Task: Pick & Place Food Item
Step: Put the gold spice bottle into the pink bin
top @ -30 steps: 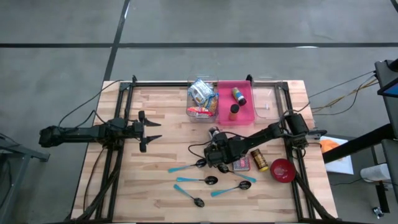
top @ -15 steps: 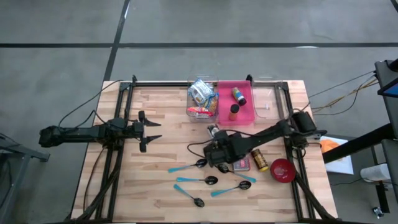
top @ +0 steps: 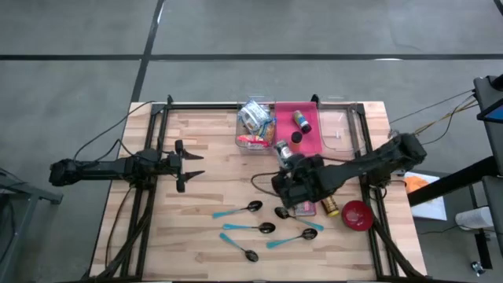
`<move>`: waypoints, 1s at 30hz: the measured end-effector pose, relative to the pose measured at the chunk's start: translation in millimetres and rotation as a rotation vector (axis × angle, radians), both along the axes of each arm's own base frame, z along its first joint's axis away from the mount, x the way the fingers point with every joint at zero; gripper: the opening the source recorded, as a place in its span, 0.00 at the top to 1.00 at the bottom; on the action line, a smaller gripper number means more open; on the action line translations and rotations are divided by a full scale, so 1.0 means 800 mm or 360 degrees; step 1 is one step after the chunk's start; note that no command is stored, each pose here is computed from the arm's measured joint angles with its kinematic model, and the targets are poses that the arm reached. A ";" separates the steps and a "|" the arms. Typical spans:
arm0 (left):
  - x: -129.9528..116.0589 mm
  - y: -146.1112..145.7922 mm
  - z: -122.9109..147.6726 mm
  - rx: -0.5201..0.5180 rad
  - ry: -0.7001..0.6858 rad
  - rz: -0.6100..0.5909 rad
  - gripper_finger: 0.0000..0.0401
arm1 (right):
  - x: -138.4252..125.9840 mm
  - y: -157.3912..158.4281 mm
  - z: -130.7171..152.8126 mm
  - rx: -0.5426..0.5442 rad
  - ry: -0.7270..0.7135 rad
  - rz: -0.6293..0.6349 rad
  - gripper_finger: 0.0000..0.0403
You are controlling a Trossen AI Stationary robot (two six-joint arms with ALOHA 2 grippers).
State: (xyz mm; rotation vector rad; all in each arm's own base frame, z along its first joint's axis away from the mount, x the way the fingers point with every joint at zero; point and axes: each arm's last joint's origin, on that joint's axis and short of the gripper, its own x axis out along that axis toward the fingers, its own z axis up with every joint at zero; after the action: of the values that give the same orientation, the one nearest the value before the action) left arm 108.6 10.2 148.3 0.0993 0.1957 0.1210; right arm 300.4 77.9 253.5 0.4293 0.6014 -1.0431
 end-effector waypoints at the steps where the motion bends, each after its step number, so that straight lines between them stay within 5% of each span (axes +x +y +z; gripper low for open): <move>1: 0.000 0.000 0.000 0.0000 0.0001 0.0000 0.39 | -0.005 -0.005 0.006 -0.0013 0.0000 -0.0020 0.32; 12: 0.000 0.000 0.000 0.0003 0.0002 -0.0001 0.39 | -0.026 -0.088 0.040 -0.0054 0.0108 -0.0232 0.32; 30: 0.000 0.000 0.000 0.0002 0.0001 -0.0001 0.39 | -0.010 -0.243 0.027 0.0223 0.0079 -0.0322 0.32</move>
State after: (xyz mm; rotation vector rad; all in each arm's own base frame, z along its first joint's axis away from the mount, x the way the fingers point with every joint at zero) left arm 108.6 10.2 148.3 0.1005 0.1962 0.1207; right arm 292.5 -116.3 275.2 0.5978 0.6885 -1.2113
